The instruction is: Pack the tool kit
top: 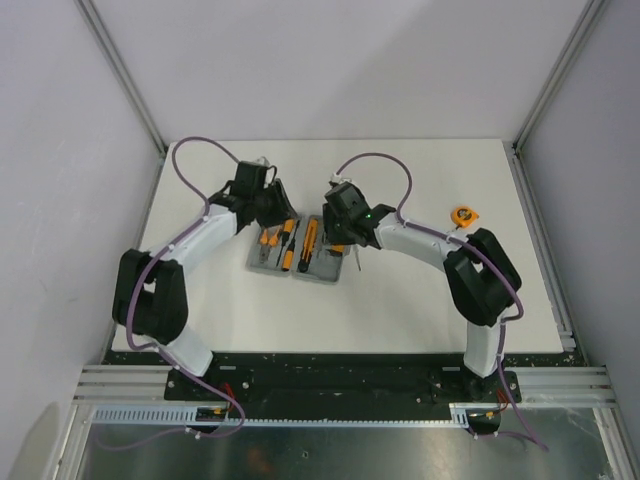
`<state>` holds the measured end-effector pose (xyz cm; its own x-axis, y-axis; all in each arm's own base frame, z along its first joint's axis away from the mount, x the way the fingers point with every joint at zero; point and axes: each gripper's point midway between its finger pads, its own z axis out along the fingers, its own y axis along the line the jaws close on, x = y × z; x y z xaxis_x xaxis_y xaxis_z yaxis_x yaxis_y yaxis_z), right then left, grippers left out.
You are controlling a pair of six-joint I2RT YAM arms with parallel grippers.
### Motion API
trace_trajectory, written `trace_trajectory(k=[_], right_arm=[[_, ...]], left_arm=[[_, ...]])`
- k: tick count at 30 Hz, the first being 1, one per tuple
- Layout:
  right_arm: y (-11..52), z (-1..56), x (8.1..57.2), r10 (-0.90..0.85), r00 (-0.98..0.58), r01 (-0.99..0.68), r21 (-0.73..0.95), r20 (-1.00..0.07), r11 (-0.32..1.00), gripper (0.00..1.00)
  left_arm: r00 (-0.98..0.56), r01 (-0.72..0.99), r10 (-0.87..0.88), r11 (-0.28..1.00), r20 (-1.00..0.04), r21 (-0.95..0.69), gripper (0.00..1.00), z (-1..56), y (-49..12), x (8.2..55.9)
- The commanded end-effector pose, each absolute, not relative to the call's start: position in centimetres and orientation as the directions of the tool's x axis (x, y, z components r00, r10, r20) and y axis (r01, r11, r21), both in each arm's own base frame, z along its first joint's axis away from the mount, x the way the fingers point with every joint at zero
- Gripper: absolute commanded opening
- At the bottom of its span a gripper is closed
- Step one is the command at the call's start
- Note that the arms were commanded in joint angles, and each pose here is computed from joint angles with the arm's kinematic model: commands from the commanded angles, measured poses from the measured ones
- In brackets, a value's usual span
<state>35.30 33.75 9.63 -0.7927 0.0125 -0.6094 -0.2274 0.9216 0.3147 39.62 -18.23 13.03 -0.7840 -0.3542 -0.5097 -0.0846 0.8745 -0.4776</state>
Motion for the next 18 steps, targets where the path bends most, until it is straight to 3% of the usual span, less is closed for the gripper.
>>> trace_trajectory(k=[1,18], right_arm=[[36.2,10.3,37.6,-0.014,-0.76,-0.3,0.33,-0.65,0.895,0.37],[39.3,6.5,42.8,-0.056,-0.772,-0.299,0.283,-0.634,0.911,0.24]], left_arm=[[-0.807,0.038,-0.22,0.906,-0.547,-0.422,0.47,12.2,-19.1,36.8],[-0.911,0.044,-0.156,0.883,-0.381,-0.468,0.28,6.2,-22.0,33.2]])
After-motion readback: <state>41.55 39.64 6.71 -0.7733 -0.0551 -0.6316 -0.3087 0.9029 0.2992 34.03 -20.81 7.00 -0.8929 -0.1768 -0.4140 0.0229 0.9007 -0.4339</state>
